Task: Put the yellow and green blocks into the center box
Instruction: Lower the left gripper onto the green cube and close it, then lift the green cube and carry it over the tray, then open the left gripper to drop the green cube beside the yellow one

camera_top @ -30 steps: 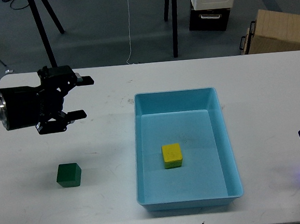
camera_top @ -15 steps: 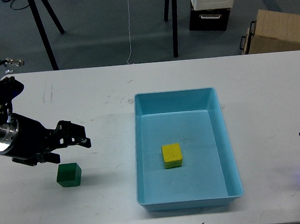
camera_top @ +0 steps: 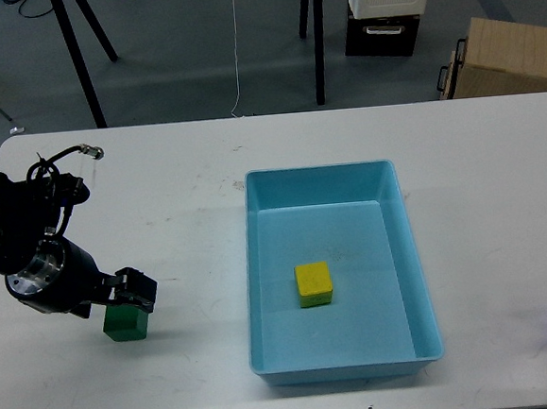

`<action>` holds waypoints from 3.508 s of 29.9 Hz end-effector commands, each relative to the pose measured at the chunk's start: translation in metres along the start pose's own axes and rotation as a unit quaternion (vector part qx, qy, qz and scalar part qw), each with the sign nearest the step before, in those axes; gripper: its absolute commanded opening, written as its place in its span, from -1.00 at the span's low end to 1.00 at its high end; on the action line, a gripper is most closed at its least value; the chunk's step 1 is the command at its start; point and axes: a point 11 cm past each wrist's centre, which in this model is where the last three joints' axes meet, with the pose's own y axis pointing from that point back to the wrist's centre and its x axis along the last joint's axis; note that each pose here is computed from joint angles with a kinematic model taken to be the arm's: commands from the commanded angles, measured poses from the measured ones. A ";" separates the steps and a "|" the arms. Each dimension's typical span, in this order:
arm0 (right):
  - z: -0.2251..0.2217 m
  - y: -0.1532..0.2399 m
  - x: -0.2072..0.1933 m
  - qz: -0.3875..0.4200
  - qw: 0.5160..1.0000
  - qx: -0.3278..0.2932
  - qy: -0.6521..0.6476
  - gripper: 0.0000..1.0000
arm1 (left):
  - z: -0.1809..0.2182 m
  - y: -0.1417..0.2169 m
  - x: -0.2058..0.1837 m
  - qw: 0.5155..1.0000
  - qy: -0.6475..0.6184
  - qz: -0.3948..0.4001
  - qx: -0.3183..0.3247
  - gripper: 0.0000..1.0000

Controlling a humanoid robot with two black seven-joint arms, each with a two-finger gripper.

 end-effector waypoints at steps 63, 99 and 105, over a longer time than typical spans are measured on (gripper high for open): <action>-0.009 0.013 0.013 0.031 0.999 0.004 0.011 1.00 | -0.009 -0.041 0.014 0.998 -0.058 0.018 0.027 -1.00; -0.030 0.034 0.014 0.057 0.998 0.016 0.037 1.00 | 0.227 0.043 0.064 0.952 -0.264 0.129 -0.087 0.96; -0.043 0.029 -0.002 0.033 0.998 0.033 0.052 1.00 | 0.290 0.092 0.092 0.925 -0.233 0.196 -0.226 0.97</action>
